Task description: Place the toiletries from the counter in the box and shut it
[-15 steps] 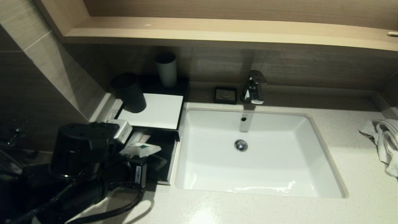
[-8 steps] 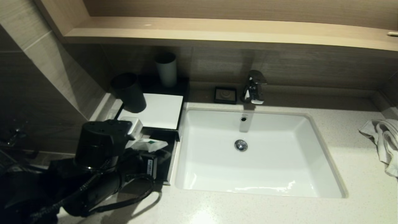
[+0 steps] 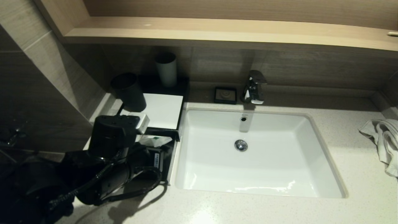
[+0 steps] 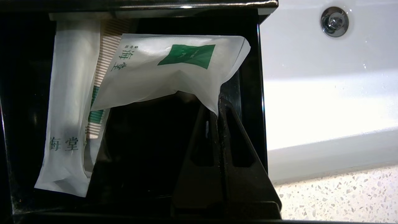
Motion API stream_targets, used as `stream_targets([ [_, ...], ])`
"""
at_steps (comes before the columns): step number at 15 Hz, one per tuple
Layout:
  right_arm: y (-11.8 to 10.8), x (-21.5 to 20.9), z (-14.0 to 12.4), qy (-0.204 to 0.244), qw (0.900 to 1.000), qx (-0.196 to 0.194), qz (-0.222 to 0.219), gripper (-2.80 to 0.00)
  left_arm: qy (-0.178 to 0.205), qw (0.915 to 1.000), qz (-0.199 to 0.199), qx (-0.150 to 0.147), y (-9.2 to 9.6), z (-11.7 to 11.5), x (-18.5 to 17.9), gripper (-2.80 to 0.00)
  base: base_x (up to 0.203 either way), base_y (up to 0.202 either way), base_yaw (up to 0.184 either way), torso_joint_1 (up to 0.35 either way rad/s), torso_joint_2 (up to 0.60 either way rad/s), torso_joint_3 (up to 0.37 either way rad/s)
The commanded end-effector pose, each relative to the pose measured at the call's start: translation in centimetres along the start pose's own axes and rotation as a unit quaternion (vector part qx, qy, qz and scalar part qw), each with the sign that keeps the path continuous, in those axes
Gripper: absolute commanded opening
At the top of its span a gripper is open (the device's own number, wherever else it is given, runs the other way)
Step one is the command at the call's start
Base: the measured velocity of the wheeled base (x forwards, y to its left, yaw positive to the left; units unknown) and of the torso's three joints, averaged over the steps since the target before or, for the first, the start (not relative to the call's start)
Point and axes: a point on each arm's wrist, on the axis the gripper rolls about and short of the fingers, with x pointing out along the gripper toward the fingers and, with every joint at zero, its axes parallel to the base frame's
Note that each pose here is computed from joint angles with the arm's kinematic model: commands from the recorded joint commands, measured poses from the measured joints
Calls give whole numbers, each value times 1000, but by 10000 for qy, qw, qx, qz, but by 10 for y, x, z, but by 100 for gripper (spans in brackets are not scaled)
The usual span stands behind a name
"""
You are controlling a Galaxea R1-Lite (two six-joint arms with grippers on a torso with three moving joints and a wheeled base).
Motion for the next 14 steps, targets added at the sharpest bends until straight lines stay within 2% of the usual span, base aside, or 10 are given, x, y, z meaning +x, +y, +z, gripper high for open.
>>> stream_targets([
  [1,0,0,0,-1,10000,-2,2,-280,9,10000,16,-11,0,4,1,-280,0,0,0,0,0,0],
  [7,0,0,0,-1,10000,-2,-5,-280,403,9992,-59,36,0,6,2,-280,0,0,0,0,0,0],
  [14,0,0,0,-1,10000,-2,2,-280,382,9992,-150,4,-1,9,3,-280,0,0,0,0,0,0],
])
